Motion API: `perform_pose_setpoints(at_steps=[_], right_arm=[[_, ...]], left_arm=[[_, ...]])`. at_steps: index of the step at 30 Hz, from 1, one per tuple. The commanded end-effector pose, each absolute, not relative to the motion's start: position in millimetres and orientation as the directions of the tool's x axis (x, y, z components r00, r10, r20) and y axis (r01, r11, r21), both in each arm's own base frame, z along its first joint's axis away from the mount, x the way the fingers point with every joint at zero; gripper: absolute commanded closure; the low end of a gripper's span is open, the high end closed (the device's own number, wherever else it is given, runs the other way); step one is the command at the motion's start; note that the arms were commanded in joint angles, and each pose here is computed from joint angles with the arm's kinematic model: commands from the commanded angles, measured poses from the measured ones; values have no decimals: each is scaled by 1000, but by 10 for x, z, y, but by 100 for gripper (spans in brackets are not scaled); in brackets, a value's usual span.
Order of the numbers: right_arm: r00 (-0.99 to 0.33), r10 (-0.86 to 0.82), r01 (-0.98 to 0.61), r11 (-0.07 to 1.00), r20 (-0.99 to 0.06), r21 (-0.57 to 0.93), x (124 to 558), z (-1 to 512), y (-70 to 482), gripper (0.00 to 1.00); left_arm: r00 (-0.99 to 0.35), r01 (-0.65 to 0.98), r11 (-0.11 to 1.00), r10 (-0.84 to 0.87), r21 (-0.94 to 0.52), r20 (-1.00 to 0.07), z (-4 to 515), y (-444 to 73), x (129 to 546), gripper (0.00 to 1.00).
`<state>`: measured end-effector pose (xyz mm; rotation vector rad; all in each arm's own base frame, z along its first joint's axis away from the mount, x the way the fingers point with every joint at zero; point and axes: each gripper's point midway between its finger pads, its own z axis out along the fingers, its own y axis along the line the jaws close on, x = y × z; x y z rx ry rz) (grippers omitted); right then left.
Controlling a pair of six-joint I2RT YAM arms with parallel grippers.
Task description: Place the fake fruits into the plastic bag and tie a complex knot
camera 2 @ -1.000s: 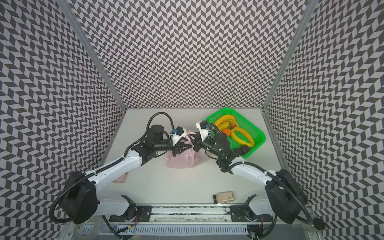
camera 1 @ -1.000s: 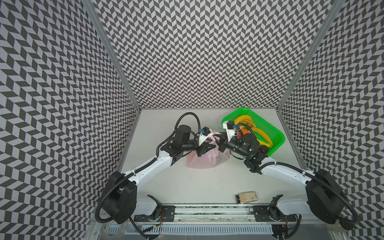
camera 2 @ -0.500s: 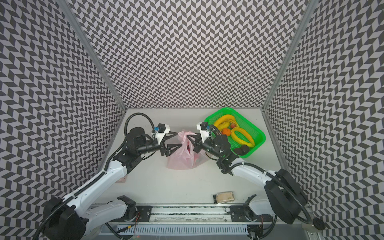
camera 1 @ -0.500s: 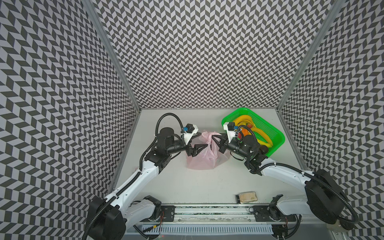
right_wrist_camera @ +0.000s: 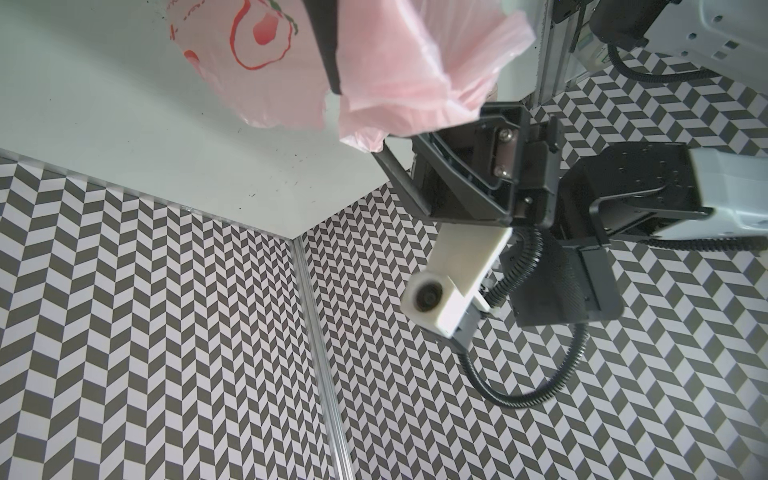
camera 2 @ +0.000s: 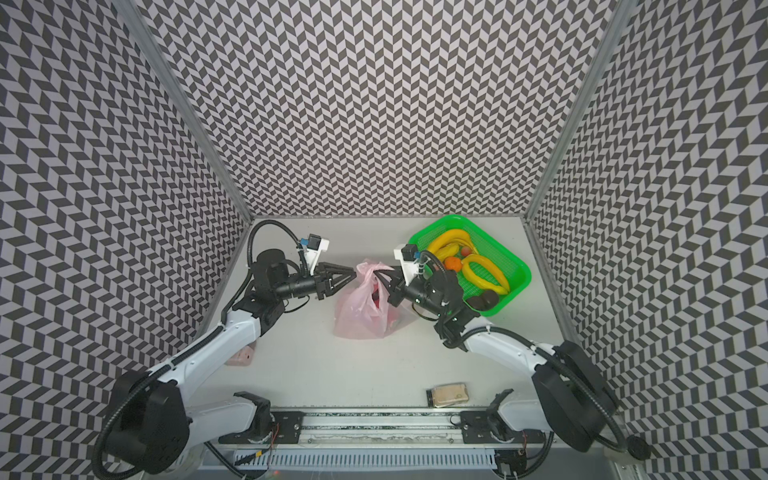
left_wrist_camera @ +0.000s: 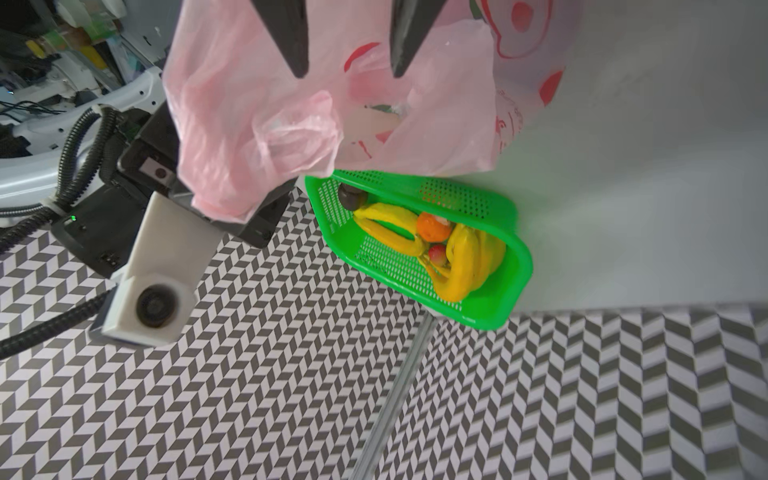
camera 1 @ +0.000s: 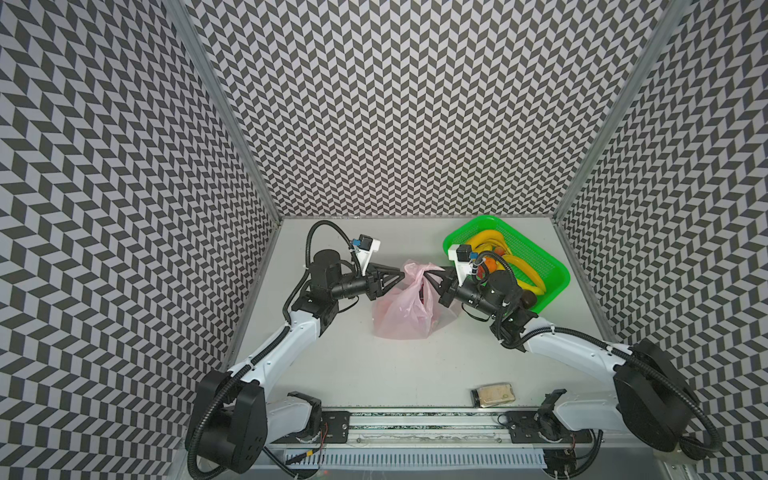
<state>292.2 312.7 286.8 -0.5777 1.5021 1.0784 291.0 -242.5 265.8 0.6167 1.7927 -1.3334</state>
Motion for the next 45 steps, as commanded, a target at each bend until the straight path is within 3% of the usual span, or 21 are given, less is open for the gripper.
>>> perform_pose_setpoints(at_steps=[1,6,11,21,30,42,45], right_arm=[[-166,252,-862,432,-953,265,2830,3133,3106,100],[-165,255,-869,420,-953,263,2808,3161,3112,100],[-166,254,-878,402,-953,260,2775,3176,3125,100],[-172,245,-887,382,-954,258,2755,3156,3158,100],[-168,245,-895,368,-955,252,2724,3184,3164,100],[-160,252,-861,437,-954,260,2808,3228,3068,100],[-152,237,-861,445,-960,246,2794,3245,3043,89]], left_arm=[[-541,807,228,-88,-545,-837,2877,-2542,2761,69],[-557,790,256,-82,-557,-826,2795,-2566,2832,74],[-564,781,263,-92,-566,-821,2778,-2599,2897,63],[-517,831,193,-84,-523,-852,2967,-2751,2815,63],[-495,841,203,-89,-502,-865,3028,-2750,2851,78],[-510,831,222,-63,-510,-858,2883,-2748,2838,100],[-510,833,216,-60,-510,-858,2881,-2757,2827,100]])
